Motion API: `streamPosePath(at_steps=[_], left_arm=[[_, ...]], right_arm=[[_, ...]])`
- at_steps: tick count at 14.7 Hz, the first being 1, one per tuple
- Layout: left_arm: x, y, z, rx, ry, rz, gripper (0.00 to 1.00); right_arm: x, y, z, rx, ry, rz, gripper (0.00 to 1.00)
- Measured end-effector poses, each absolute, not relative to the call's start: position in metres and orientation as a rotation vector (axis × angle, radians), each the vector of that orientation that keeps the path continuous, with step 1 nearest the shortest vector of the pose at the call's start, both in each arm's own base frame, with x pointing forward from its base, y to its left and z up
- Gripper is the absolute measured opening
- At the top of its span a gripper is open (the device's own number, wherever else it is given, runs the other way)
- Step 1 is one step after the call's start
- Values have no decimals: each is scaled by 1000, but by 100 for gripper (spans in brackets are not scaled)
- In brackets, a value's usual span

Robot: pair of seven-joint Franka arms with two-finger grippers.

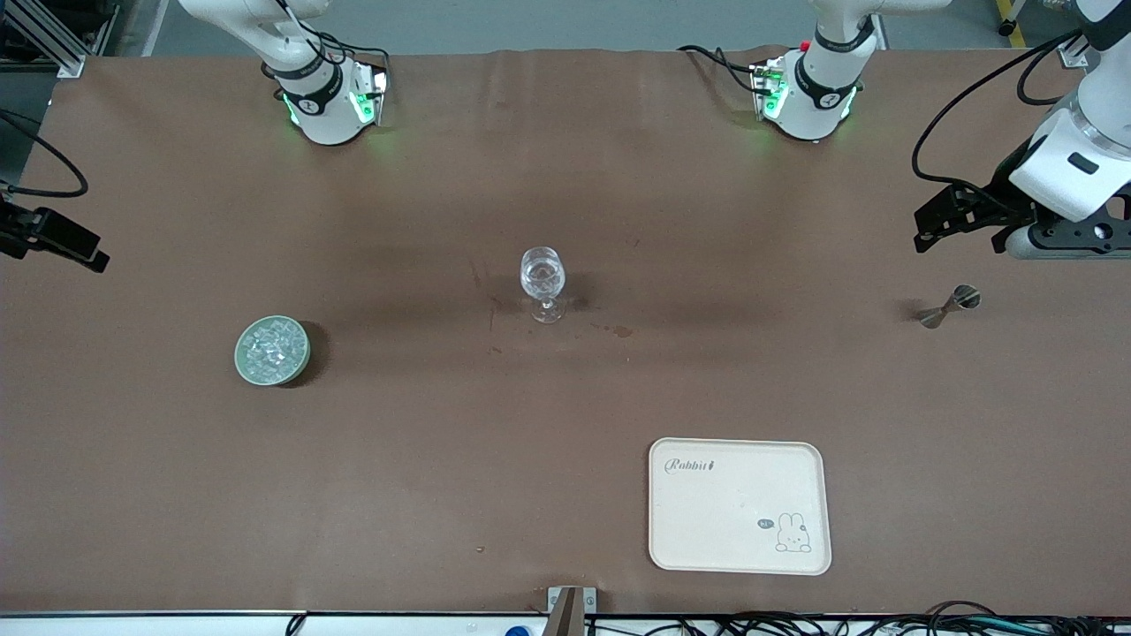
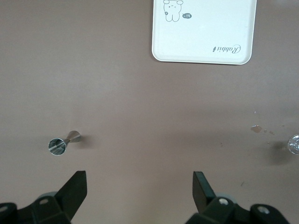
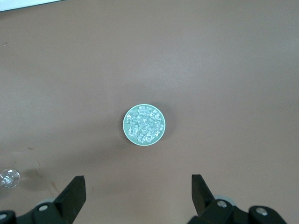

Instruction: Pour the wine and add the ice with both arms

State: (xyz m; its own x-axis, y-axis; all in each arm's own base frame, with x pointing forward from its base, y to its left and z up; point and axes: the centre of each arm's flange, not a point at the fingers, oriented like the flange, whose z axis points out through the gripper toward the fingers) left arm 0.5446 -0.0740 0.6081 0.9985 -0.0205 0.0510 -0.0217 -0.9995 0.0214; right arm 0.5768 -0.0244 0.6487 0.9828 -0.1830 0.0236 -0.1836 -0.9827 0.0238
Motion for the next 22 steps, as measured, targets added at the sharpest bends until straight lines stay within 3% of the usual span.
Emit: streamPosePath(at_steps=[9, 16, 19, 22], left_arm=[[545, -69, 608, 3118, -8, 77, 98], [553, 62, 587, 2969, 418, 5, 100], [556, 137, 549, 2827, 734, -82, 100], [556, 194, 497, 2648, 995, -193, 100]], right_arm=[[576, -24, 648, 3103, -278, 26, 100], [576, -24, 645, 3103, -275, 16, 100], [585, -23, 615, 3105, -265, 8, 100], [599, -20, 548, 3106, -248, 3, 100]])
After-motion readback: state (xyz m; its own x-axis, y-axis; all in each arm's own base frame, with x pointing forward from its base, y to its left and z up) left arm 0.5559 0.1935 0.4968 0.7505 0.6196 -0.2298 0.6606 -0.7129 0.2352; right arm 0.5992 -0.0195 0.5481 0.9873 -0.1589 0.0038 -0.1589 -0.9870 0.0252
